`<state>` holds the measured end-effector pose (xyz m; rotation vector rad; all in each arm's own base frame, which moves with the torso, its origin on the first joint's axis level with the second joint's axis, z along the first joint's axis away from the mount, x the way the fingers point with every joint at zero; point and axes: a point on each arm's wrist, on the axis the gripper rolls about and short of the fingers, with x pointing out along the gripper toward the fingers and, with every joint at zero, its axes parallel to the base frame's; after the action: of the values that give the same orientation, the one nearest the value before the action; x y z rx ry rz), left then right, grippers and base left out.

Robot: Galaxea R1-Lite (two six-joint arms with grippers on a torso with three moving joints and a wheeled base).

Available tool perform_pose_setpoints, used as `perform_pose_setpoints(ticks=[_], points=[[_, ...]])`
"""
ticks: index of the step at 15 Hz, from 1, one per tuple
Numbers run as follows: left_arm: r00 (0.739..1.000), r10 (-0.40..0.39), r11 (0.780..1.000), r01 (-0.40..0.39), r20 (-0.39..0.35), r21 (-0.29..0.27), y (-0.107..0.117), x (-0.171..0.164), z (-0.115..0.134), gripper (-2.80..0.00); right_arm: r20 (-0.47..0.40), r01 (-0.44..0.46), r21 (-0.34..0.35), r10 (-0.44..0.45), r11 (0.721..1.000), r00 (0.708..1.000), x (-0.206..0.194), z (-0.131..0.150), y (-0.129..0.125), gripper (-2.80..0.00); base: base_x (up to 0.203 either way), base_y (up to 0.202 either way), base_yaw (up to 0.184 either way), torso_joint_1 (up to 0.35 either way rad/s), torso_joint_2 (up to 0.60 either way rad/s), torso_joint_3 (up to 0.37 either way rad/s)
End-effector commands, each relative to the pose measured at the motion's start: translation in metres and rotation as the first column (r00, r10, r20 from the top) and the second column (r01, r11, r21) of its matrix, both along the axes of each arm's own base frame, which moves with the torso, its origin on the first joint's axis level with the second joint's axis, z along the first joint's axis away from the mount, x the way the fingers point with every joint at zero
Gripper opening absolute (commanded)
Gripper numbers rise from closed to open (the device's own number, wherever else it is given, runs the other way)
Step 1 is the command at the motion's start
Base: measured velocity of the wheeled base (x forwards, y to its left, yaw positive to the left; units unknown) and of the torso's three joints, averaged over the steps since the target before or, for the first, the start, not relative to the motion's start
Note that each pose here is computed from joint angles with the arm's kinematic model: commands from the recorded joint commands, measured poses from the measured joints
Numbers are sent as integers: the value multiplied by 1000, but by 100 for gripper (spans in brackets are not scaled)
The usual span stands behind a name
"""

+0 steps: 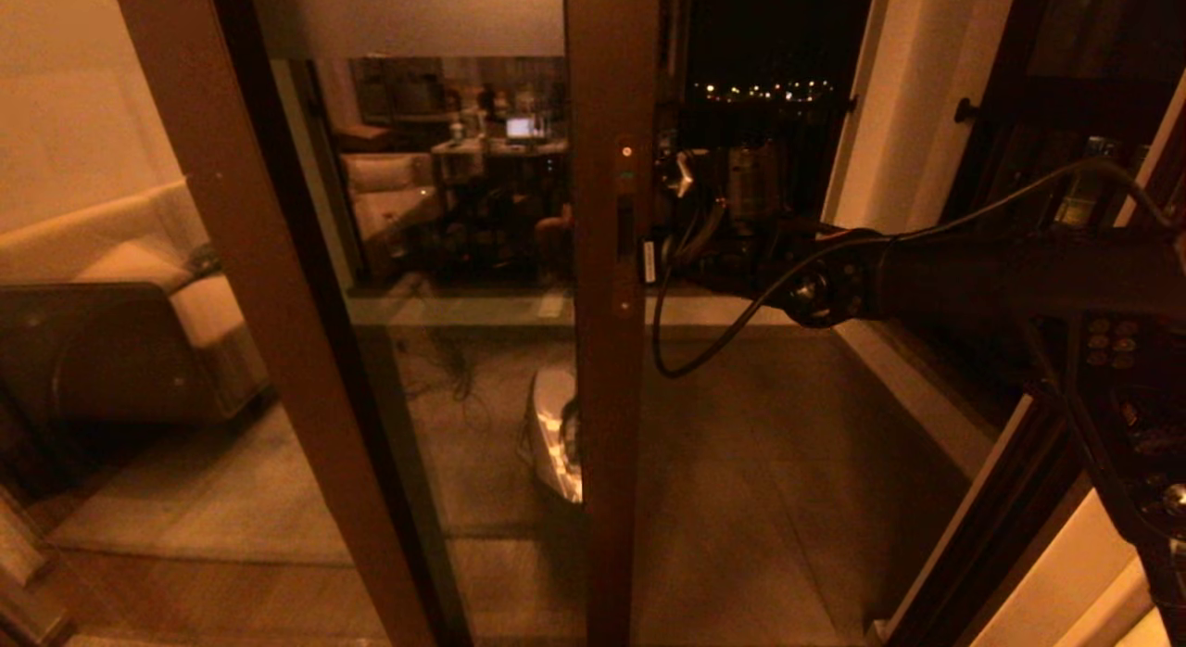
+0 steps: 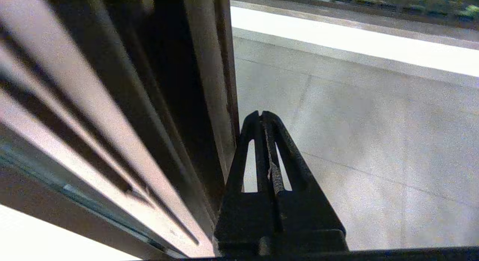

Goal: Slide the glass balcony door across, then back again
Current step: Open the slid door

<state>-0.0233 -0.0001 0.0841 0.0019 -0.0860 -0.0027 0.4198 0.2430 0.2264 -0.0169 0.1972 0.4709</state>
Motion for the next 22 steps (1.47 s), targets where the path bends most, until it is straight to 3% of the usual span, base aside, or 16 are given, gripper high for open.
perform_pose_setpoints(ticks=[1, 4, 6, 9, 11, 14, 16, 19, 22], points=[[999, 0, 1000, 0, -34, 0, 0, 3, -9, -280, -6, -10, -5, 10, 1000, 1000, 1, -10, 9, -280, 0, 0, 0, 0, 0, 0], [999, 0, 1000, 0, -34, 0, 0, 3, -9, -280, -3, -12, -2, 12, 1000, 1000, -1, -8, 10, -280, 0, 0, 0, 0, 0, 0], [999, 1, 1000, -1, -34, 0, 0, 3, -9, -280, 16, 61, 0, -61, 998, 998, -1, 1, 1, -280, 0, 0, 0, 0, 0, 0], [999, 0, 1000, 0, -34, 0, 0, 3, -9, -280, 26, 130, 10, -130, 992, 991, -13, 23, -24, -280, 0, 0, 0, 0, 0, 0], [999, 0, 1000, 0, -34, 0, 0, 3, -9, -280, 9, 143, 2, -143, 990, 990, -41, 40, -52, -280, 0, 0, 0, 0, 0, 0], [999, 0, 1000, 0, -34, 0, 0, 3, -9, -280, -18, 197, -24, -198, 980, 980, -108, 57, -100, -280, 0, 0, 0, 0, 0, 0], [999, 0, 1000, 0, -34, 0, 0, 3, -9, -280, 10, 279, -50, -279, 959, 960, -163, 64, -131, -280, 0, 0, 0, 0, 0, 0], [999, 0, 1000, 0, -34, 0, 0, 3, -9, -280, 151, 358, -62, -346, 932, 926, -254, 84, -177, -280, 0, 0, 0, 0, 0, 0], [999, 1, 1000, -1, -34, 0, 0, 3, -9, -280, 282, 443, -86, -404, 893, 870, -347, 90, -221, -280, 0, 0, 0, 0, 0, 0]])
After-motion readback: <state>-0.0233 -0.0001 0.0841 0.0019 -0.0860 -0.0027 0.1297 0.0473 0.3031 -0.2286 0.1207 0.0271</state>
